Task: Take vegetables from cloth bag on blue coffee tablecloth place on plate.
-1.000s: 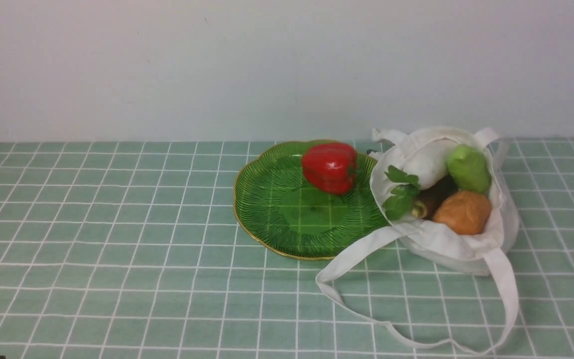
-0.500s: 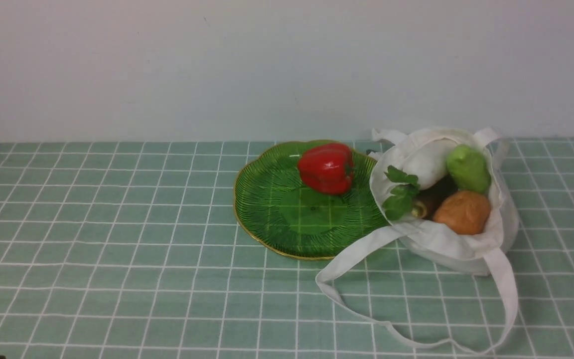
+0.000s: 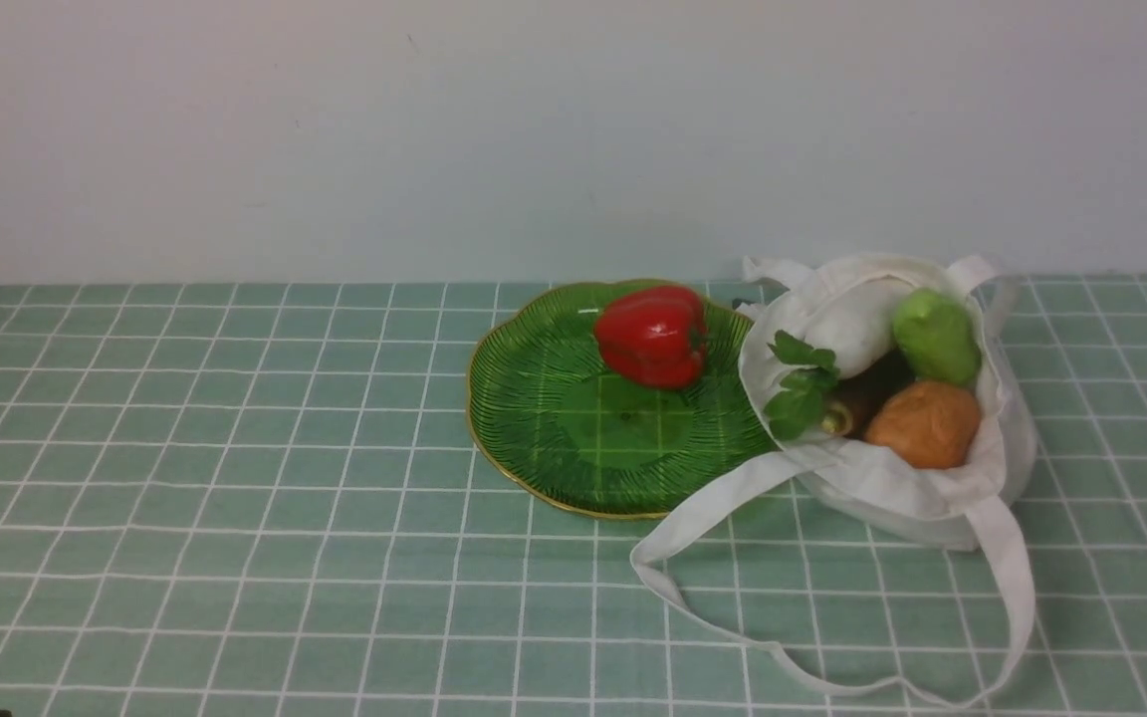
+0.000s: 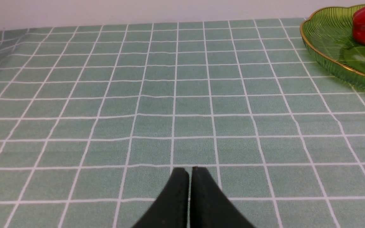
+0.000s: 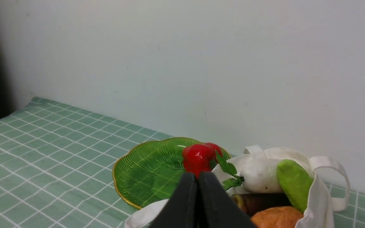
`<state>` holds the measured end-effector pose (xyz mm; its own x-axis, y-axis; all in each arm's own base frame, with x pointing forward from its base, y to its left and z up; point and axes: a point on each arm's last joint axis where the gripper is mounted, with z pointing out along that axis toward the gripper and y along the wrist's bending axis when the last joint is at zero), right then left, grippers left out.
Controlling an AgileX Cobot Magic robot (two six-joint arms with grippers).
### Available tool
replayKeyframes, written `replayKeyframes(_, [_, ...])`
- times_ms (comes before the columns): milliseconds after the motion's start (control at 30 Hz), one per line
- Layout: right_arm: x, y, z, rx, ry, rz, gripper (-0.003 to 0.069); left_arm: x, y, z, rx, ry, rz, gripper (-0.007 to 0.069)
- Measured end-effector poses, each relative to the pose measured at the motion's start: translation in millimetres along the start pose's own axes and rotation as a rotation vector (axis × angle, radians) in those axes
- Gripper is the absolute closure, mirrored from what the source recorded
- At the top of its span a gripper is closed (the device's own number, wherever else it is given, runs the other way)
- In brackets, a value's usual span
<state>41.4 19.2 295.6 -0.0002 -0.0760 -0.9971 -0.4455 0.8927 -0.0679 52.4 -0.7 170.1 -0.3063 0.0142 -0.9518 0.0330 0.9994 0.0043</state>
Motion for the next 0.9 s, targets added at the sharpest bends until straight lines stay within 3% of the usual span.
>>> replayKeyframes(633, [15.3,0.4,3.2,0.008,0.059,-0.004,0.0673,0.0,0.0,0.0,0.0,0.0,0.0,0.0633])
replayKeyframes(733, [29.2,-1.1,4.9,0.055,0.076,-0.006,0.0673,0.0,0.0,0.0,0.0,0.0,0.0,0.0633])
replayKeyframes(833, [54.3,-6.4,4.6,0.197,0.113,0.028,0.0673,0.0,0.0,0.0,0.0,0.0,0.0,0.0633])
replayKeyframes(900, [60.8,-7.9,4.1,0.237,0.121,0.038,0.0673,0.0,0.0,0.0,0.0,0.0,0.0,0.0633])
